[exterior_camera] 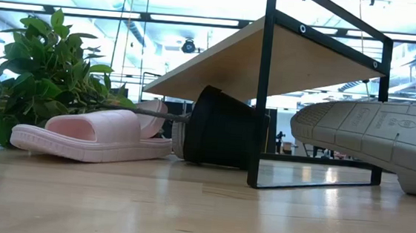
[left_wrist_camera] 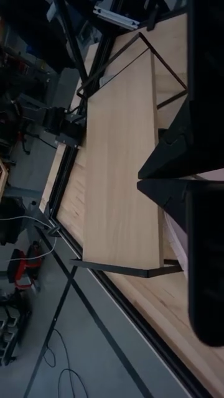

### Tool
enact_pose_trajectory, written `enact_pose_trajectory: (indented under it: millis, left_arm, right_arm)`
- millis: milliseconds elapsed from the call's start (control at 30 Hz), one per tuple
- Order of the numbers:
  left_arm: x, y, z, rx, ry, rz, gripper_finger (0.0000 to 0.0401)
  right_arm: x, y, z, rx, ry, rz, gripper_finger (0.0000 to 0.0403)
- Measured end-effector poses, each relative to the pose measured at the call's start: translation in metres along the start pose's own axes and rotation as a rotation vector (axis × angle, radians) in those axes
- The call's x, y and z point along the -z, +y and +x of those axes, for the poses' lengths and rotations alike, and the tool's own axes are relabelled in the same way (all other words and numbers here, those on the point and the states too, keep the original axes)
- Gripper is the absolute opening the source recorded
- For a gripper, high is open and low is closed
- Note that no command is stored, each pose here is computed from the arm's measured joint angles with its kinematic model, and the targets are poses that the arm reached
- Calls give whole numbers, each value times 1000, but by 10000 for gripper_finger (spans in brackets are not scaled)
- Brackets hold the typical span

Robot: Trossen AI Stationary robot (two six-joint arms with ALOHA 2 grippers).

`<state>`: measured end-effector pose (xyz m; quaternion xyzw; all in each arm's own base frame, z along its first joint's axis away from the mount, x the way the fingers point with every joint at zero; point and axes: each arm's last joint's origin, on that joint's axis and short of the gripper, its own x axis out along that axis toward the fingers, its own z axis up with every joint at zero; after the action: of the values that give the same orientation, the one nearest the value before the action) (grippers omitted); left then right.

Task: Pick and place slides into the shelf
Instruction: Put the bottom gray slide on the shelf

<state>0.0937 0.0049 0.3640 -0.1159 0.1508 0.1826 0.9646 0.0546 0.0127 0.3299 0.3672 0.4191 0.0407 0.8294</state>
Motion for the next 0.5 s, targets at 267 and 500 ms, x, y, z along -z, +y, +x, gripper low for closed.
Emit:
enact_pose_trajectory:
  millis: [267, 500]
  left_arm:
    - [0, 0, 0, 0, 0, -8, 13]
    - [1, 0, 0, -4, 8, -35, 14]
  right_arm:
    - [1, -2, 2, 12, 15, 72, 41]
    - [4, -9, 14, 34, 74, 141, 92]
